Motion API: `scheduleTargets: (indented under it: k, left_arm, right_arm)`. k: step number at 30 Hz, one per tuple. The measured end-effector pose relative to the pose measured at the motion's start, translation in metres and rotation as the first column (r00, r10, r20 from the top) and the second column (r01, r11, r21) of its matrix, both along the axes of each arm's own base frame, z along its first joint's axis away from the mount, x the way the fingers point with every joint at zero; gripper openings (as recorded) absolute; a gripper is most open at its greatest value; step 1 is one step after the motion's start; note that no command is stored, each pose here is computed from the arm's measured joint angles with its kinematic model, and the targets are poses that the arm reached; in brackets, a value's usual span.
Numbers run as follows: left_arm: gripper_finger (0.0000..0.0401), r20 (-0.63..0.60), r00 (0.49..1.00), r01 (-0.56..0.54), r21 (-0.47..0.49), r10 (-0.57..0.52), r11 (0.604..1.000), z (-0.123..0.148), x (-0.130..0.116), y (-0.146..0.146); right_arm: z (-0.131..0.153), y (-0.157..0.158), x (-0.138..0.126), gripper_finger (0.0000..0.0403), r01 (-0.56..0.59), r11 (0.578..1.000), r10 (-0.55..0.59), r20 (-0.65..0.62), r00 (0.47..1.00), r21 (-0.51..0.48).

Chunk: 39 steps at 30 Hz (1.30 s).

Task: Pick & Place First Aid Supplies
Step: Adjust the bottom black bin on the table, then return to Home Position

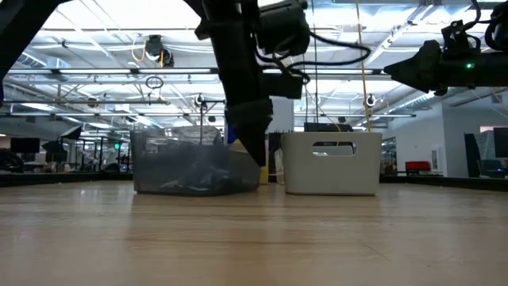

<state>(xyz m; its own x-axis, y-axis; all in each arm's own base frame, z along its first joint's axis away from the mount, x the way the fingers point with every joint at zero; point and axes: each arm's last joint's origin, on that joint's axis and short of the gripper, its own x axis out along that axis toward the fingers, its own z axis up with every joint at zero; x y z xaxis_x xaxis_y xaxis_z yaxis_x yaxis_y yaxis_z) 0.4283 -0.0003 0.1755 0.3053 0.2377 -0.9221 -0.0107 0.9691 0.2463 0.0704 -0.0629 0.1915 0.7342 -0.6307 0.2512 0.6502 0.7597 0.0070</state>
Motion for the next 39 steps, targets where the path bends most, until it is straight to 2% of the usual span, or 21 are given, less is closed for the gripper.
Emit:
scheduleTargets:
  k: [5, 12, 29, 31, 34, 39]
  left_arm:
    - [0.0005, -0.014, 0.990, -0.142, 0.044, 0.143, 0.989, -0.002, -0.004, 0.014]
    - [0.0004, -0.034, 0.959, -0.275, 0.119, 0.281, 0.954, -0.003, -0.011, 0.031]
    - [0.0003, -0.088, 0.945, -0.298, 0.166, 0.316, 0.940, -0.003, -0.019, 0.037]
    - [0.0002, -0.083, 0.947, -0.296, 0.146, 0.310, 0.944, 0.003, -0.020, 0.038]
    - [0.0016, -0.058, 0.960, -0.268, 0.080, 0.273, 0.960, 0.031, -0.029, 0.039]
    - [0.0077, 0.048, 0.981, -0.191, 0.070, 0.188, 0.979, 0.082, -0.046, 0.044]
  right_arm:
    - [0.000, 0.000, 0.000, 0.0263, 0.000, 1.000, 0.000, 0.000, 1.000, 0.000]
    - [0.000, 0.000, 0.000, 0.0263, 0.000, 1.000, 0.000, 0.000, 1.000, 0.000]
    - [0.000, 0.000, 0.000, 0.0263, 0.000, 1.000, 0.000, 0.000, 1.000, 0.000]
    - [0.000, 0.000, 0.000, 0.0263, 0.000, 1.000, 0.000, 0.000, 1.000, 0.000]
    - [0.000, 0.000, 0.000, 0.0263, 0.000, 1.000, 0.000, 0.000, 1.000, -0.001]
    - [0.000, 0.000, 0.000, 0.0263, 0.000, 1.000, 0.000, 0.000, 1.000, 0.000]
